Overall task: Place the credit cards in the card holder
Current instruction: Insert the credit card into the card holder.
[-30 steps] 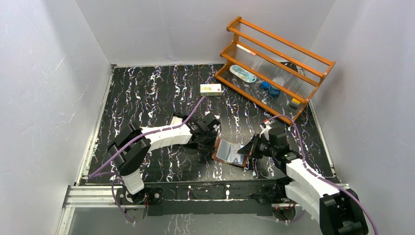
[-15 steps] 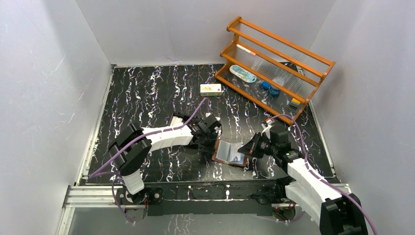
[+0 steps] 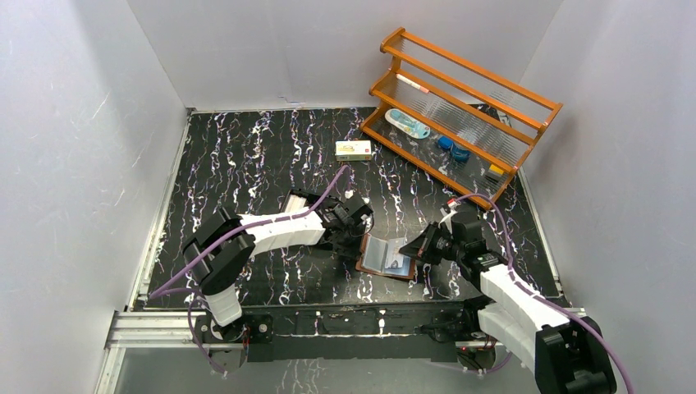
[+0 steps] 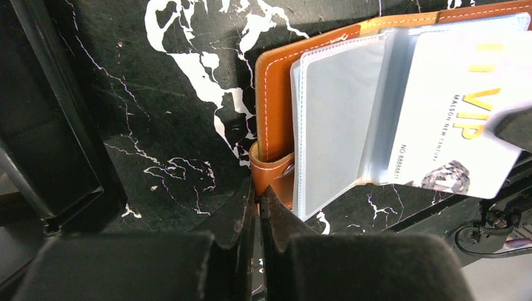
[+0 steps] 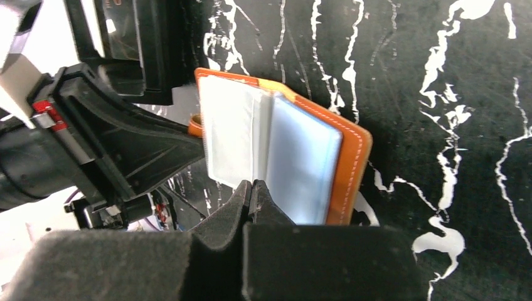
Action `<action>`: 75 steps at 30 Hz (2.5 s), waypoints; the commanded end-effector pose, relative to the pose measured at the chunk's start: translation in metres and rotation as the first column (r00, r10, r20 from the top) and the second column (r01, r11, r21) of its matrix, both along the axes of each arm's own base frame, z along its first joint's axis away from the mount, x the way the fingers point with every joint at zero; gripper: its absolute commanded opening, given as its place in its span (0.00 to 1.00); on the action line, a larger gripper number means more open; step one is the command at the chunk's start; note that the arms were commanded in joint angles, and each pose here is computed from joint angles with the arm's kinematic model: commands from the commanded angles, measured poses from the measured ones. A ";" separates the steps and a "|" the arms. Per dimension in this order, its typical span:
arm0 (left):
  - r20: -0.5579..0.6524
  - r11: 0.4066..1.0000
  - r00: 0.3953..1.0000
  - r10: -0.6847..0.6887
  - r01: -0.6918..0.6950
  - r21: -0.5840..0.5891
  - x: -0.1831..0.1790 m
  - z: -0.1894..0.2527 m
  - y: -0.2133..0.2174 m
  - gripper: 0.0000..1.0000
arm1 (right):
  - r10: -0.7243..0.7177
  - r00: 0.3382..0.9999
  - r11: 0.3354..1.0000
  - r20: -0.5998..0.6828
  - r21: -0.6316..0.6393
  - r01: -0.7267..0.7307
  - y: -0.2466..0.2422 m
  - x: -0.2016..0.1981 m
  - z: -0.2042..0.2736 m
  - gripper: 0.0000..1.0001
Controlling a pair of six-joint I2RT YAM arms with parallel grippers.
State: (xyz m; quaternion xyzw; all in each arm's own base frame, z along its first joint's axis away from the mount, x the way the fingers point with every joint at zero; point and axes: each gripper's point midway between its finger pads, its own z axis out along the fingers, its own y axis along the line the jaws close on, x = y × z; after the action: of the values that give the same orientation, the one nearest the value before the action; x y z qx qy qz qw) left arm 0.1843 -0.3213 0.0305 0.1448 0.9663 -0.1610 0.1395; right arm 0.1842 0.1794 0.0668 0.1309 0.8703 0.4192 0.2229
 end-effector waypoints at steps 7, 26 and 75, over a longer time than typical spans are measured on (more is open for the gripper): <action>0.005 1.000 1.000 0.006 -0.006 0.012 -0.001 0.004 -0.004 0.00 | 0.021 0.999 1.000 0.042 -0.007 -0.020 -0.001 -0.001 -0.022 0.00; 0.001 1.000 1.000 0.007 -0.007 0.022 -0.002 0.001 -0.004 0.00 | 0.001 0.997 1.000 0.080 -0.009 -0.001 -0.004 0.001 -0.011 0.00; -0.001 0.999 1.000 0.012 -0.012 0.045 -0.002 -0.002 -0.004 0.00 | 0.002 0.996 1.000 0.086 -0.001 -0.002 -0.002 0.003 -0.006 0.00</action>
State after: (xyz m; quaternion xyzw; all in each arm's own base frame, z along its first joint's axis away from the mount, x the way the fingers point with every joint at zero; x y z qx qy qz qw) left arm 0.1806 -0.3231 0.0216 0.1413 0.9711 -0.1423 0.1290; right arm 0.1767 0.1789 0.0426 0.1263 0.8657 0.4285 0.2260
